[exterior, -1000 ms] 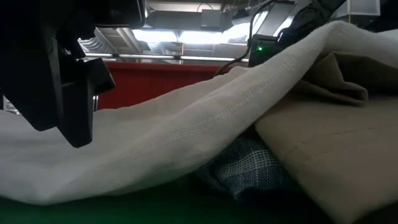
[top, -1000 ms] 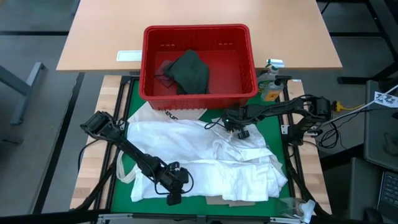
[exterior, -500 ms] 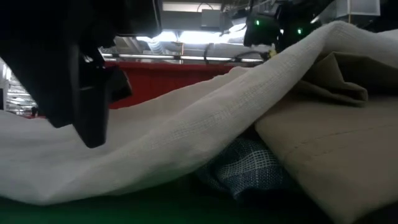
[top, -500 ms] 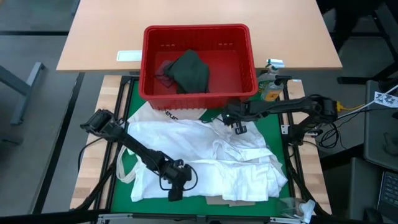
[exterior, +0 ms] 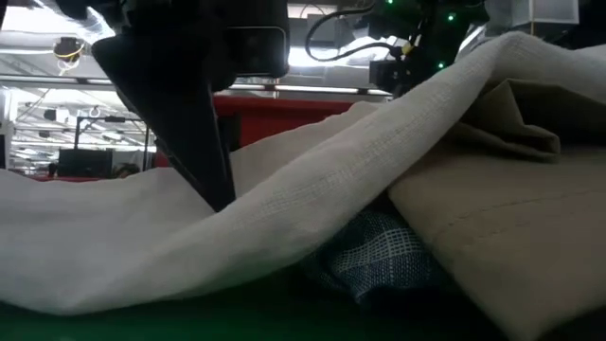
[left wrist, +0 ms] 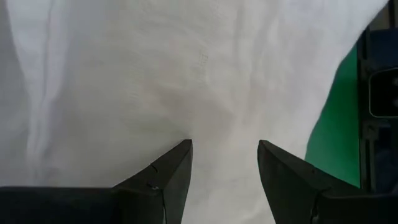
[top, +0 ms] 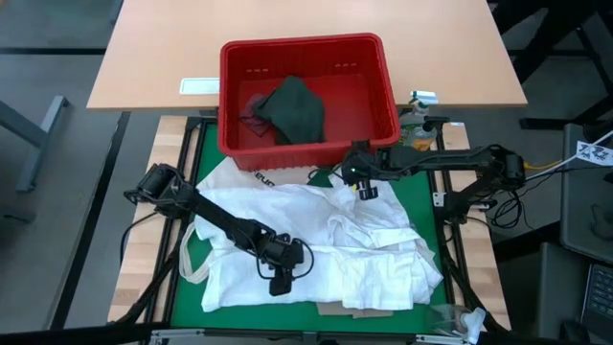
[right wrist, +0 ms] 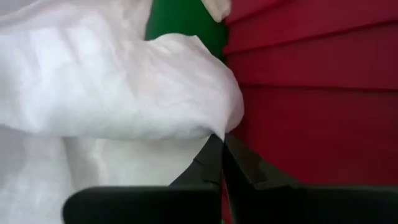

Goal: Fold Laundry from Bin
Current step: Fold the white polo shirt

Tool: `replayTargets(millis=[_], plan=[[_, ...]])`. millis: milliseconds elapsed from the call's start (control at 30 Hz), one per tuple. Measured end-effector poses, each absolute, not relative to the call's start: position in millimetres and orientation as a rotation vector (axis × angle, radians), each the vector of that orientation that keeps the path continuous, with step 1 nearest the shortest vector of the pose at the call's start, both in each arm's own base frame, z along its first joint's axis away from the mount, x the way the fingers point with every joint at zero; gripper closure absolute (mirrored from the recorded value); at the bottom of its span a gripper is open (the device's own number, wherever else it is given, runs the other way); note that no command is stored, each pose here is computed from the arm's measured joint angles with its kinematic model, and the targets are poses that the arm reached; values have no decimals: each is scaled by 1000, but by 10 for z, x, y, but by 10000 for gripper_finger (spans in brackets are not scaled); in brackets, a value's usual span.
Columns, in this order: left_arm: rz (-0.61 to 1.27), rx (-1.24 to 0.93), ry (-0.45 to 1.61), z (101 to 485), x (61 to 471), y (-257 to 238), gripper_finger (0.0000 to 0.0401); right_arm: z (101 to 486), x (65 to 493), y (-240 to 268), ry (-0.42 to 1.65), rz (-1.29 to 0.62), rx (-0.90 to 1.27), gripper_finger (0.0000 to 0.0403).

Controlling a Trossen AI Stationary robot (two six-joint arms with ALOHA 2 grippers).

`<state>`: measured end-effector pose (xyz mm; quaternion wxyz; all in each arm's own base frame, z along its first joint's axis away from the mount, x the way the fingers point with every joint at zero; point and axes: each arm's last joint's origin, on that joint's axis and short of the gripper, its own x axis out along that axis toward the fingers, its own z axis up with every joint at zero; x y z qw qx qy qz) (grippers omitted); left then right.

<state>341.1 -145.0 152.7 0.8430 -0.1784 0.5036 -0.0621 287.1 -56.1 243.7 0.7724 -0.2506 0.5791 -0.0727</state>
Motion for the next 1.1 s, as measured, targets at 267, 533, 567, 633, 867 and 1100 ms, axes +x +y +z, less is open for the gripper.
replayTargets(millis=[267,533,567,633,867,1100], plan=[[-172,-411,881,1638,3589,-1374,225,2439,2875,-558,1251,-154,-545,399],[-202,-394,697,1894,3709,-1178,225,2585,2751,-537,1232,-167,-548,399],[-187,-396,693,1926,3708,-1127,225,2622,2723,-533,1222,-170,-548,398],[-158,-402,706,1983,3692,-1010,225,2690,2676,-525,1200,-178,-547,398],[-12,-409,861,2189,3456,-556,225,2885,2541,-504,1121,-207,-544,398],[111,-382,1024,2372,3110,-261,225,2978,2468,-495,1082,-222,-543,398]])
